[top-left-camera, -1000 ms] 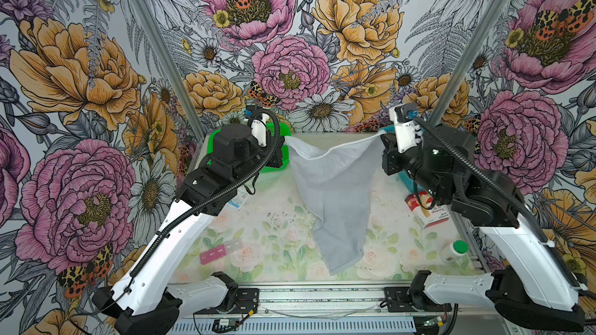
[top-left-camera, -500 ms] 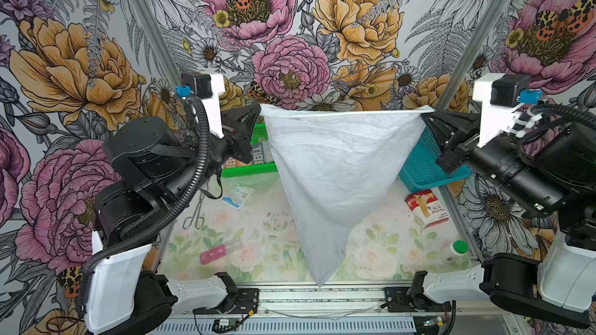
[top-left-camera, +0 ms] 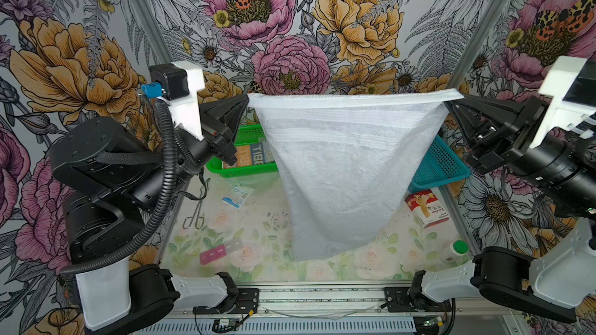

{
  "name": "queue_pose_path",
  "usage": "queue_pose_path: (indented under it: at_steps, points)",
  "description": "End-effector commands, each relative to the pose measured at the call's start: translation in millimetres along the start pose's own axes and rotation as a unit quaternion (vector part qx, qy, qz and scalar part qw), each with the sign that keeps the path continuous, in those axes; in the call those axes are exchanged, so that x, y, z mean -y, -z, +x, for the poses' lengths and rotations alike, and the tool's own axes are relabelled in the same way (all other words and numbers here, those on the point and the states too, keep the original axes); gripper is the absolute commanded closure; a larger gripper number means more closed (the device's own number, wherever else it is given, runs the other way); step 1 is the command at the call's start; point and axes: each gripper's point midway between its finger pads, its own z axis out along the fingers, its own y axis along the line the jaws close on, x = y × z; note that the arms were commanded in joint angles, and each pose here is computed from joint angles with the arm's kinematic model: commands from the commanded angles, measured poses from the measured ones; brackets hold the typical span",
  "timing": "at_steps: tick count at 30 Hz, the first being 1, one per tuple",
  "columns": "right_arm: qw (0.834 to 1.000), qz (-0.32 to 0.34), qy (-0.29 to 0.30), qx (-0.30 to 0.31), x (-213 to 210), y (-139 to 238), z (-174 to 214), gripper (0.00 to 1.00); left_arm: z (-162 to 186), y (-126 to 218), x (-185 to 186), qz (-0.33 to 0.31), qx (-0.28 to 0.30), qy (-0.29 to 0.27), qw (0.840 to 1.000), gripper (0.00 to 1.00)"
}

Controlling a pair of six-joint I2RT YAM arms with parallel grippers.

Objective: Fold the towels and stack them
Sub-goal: 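Lift the grey towel high with both grippers, spreading it apart, then swing the hanging towel forward and lay it flat on the table with both grippers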

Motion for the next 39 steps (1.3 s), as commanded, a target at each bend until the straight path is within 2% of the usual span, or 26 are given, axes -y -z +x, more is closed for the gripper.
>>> queue_pose_path:
  at_steps: [1,5,8,14,19,24,29,34,37,39]
  points:
    - [0.996,-0.016,-0.002,0.087,1,21,-43,1.00,-19,26,-19,-0.031,0.027,-0.017,0.999,1.00]
    - [0.992,-0.041,-0.004,0.116,-4,36,-57,1.00,-23,35,-16,-0.015,0.036,-0.017,0.999,1.00]
    - [0.991,-0.035,-0.009,0.127,0,47,-62,1.00,-27,39,-15,-0.007,0.043,-0.016,0.999,1.00]
    - [0.987,-0.027,-0.005,0.156,6,75,-72,1.00,-42,49,4,0.056,0.070,-0.019,0.996,1.00]
    - [0.989,0.015,0.002,0.146,18,82,-66,1.00,-37,38,2,0.040,0.060,-0.021,0.997,1.00]
    - [0.993,0.063,0.020,0.101,31,67,-41,1.00,-8,3,-13,-0.035,0.007,-0.043,0.998,1.00]
    - [0.990,0.124,0.047,0.050,47,40,-15,1.00,36,-45,-26,-0.100,-0.062,-0.082,0.990,1.00]
    - [0.980,0.180,0.085,0.007,61,4,9,1.00,86,-94,-57,-0.116,-0.118,-0.036,0.986,1.00]
    - [0.972,0.205,0.111,-0.028,66,-25,38,1.00,120,-121,-72,-0.126,-0.146,-0.026,0.981,1.00]
    - [0.970,0.211,0.107,-0.052,76,-48,66,1.00,143,-138,-78,-0.123,-0.160,-0.015,0.979,1.00]
